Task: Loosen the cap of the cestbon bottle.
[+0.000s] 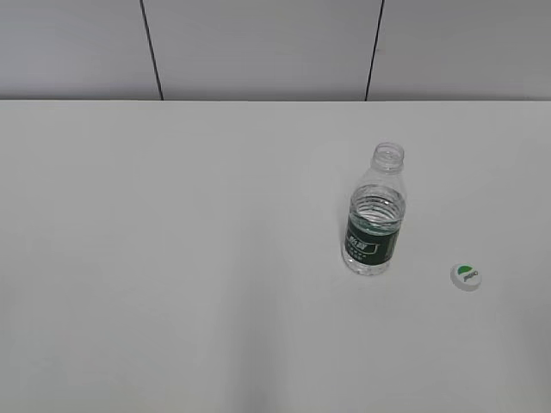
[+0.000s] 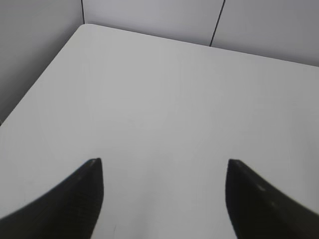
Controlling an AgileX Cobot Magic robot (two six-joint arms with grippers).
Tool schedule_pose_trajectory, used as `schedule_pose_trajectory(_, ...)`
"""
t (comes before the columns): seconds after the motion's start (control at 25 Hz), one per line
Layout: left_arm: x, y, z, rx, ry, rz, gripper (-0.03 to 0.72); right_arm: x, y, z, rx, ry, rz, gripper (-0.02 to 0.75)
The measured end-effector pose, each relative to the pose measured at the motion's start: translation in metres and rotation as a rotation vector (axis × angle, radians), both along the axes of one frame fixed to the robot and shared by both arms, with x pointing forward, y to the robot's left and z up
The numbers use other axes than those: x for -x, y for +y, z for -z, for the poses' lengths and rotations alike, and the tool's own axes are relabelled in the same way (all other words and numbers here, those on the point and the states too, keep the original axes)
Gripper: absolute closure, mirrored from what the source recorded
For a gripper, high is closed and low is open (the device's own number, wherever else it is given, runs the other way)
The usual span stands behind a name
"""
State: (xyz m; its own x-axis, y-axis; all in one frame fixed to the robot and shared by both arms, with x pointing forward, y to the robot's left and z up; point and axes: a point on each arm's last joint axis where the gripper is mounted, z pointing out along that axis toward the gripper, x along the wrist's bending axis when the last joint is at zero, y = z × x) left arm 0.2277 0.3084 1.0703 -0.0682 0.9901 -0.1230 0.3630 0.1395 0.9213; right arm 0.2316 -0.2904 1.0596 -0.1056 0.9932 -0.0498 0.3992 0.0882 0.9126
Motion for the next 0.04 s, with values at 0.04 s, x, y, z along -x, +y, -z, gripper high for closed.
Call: schedule_pose_trajectory(0.04,0.0,0.0,0.0,0.0,0.0,0.0,0.105,0.0,0.0,0.0,0.0,0.0,0.0,0.22)
